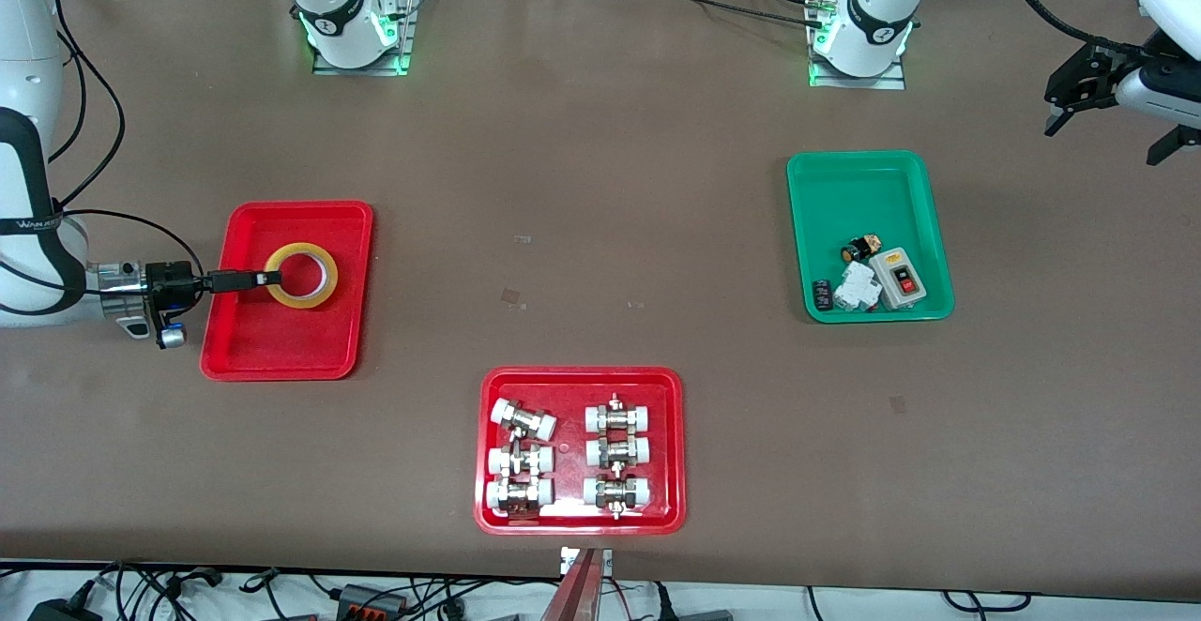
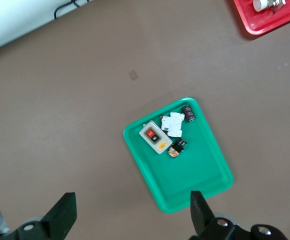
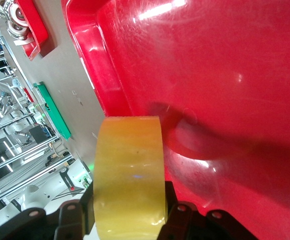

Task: Left arm passes tape to right arm into tray
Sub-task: 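Lower the tape into the empty red tray and open the right gripper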

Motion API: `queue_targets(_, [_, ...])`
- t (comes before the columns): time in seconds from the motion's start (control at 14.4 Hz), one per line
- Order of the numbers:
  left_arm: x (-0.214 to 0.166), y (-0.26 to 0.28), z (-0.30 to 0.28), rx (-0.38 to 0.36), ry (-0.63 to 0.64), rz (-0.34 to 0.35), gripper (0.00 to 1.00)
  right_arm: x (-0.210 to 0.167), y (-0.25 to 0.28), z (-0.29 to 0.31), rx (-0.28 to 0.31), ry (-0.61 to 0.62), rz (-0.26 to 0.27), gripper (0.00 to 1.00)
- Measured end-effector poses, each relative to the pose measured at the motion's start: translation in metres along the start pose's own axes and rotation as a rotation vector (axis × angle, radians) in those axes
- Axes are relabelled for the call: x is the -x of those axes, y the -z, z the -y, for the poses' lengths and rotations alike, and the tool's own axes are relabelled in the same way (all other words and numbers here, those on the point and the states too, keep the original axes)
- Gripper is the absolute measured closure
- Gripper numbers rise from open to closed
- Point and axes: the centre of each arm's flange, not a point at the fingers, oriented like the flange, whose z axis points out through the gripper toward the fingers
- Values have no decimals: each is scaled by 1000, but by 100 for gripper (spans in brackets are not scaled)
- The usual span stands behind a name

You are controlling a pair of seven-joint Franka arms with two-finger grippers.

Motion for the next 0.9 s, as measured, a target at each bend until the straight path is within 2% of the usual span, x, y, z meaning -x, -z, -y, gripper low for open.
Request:
queue_targets(0.07, [4,-4,2,4,40,-3,0,0,0,0,0,1,1,46])
queue_targets(0.14, [7,-8,2,7,82,-11,0,0,-1,0,-1,1,1,41])
queue_targets(0.42, [19,-15,-4,24,276,-22,0,1,-4,-3,-6,-6,7,2])
queue_targets(0.7, [19,-15,1,48,336,-41,0,-2,-17,-12,15,-1,1,0])
queue_targets(0.77, [20,-14,6,70,353,-52,0,-3,-20,-13,33,9,-2,0])
queue_targets(0.9, [24,-14,16,89,380,-58,0,-8,-22,-8,122,42,2,0])
